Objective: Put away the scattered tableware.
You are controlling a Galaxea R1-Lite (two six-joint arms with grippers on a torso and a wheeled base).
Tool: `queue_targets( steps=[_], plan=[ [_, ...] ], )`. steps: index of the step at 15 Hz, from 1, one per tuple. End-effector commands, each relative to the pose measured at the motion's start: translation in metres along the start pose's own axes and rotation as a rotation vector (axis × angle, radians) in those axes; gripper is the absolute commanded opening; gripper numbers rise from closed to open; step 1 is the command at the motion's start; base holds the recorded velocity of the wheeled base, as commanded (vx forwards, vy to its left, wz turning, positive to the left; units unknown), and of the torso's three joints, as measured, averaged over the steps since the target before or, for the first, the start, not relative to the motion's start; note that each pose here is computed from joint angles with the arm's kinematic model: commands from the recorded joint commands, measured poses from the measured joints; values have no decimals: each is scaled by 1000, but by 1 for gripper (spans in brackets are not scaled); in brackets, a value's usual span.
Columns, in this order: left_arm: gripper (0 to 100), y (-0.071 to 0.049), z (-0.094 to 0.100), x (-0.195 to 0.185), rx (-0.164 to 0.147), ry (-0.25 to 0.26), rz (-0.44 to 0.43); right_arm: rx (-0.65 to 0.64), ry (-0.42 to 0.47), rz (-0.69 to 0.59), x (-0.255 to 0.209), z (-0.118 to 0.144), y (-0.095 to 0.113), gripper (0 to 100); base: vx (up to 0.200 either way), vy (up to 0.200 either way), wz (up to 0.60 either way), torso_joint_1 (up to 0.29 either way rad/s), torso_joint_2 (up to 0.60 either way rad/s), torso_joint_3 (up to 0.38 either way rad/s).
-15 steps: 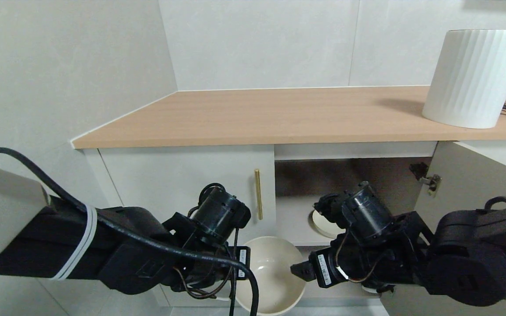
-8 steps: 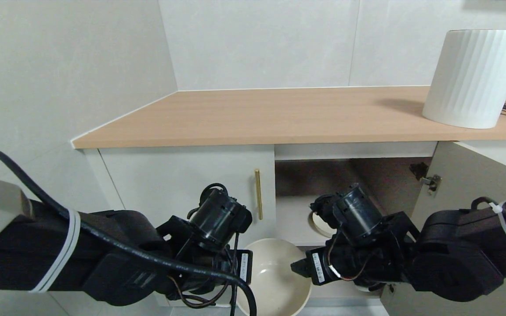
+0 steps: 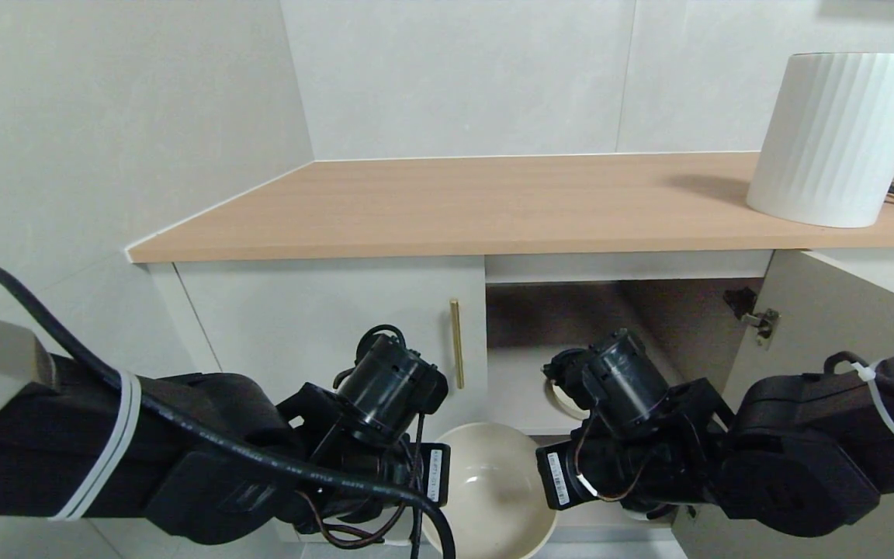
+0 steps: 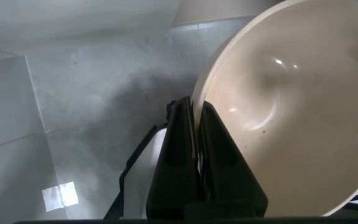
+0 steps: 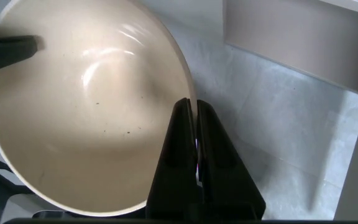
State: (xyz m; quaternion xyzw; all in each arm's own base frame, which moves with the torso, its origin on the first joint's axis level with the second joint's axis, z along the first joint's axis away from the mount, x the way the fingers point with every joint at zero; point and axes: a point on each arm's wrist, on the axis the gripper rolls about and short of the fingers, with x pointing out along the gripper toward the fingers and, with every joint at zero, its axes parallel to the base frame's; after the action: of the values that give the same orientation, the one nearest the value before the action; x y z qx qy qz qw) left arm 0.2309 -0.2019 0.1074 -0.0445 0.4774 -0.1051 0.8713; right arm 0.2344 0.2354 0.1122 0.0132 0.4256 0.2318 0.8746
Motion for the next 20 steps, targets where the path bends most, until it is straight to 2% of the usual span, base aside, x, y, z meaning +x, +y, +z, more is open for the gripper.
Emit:
queue_targets(
  steps=[1, 5, 6, 12, 16, 18, 20],
  plan=[
    [0, 0, 0, 0, 0, 0, 3, -1, 4, -6, 1, -1, 0, 0, 0, 0, 0, 0, 0, 0],
    [0, 0, -1, 1, 1, 3, 5, -1, 4, -6, 1, -1, 0, 0, 0, 0, 0, 0, 0, 0],
    [100, 0, -1, 1, 1, 3, 5, -1, 5, -6, 1, -1, 0, 0, 0, 0, 0, 0, 0, 0],
    [100, 0, 0, 0, -3, -2, 1, -3, 10, -10, 3, -2, -1, 0, 0, 0, 0, 0, 0, 0],
    [100, 0, 4, -5, -15, -23, -11, 2, 31, -32, 13, -5, -4, 0, 0, 0, 0, 0, 0, 0],
    [100, 0, 4, -6, -18, -24, -11, 29, 15, -90, 20, -1, -16, 0, 0, 0, 0, 0, 0, 0],
    [100, 0, 4, -6, -18, -24, -11, 83, -20, -139, 27, 6, -38, 0, 0, 0, 0, 0, 0, 0]
  ],
)
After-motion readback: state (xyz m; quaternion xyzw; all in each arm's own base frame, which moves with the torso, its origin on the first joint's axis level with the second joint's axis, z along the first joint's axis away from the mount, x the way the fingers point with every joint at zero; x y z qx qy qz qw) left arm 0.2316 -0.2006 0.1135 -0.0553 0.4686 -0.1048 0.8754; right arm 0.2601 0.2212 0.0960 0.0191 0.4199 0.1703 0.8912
